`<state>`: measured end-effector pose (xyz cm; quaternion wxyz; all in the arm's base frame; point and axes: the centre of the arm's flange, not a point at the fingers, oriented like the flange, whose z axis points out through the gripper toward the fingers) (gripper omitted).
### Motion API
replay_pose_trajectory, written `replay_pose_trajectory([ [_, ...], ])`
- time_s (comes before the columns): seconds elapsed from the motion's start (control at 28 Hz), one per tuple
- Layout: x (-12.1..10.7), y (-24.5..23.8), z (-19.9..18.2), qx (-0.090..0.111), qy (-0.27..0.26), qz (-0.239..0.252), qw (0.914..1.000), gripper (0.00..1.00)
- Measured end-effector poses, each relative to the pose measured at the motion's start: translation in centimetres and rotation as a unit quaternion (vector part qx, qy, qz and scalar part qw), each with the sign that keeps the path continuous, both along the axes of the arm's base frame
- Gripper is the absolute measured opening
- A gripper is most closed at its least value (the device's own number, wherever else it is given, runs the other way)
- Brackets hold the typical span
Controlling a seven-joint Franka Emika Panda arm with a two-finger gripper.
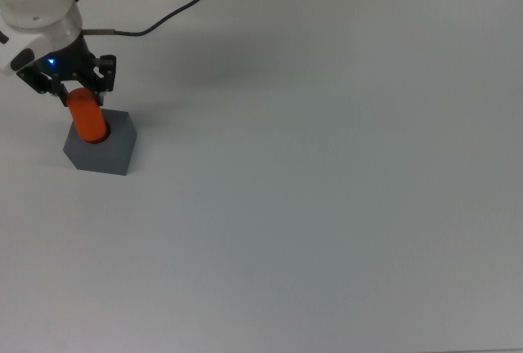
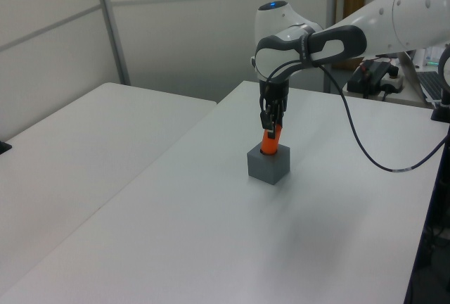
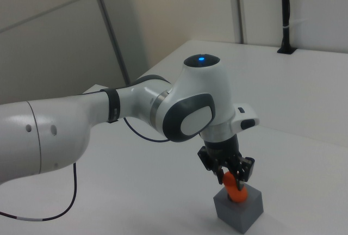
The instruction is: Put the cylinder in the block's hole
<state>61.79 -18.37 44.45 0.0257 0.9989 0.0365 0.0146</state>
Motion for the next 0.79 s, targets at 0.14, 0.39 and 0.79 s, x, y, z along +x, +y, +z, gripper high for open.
replay_pose_trajectory([
  [0.14, 0.1, 0.0, -0.3, 0.0, 0.001, 0.0, 1.0, 0.51],
  [0.39, 0.1, 0.0, -0.5, 0.001, 0.003, 0.0, 1.0, 0.52],
  [0.79, 0.9, 0.3, 4.2, -0.006, -0.029, 0.003, 0.9996, 0.93],
])
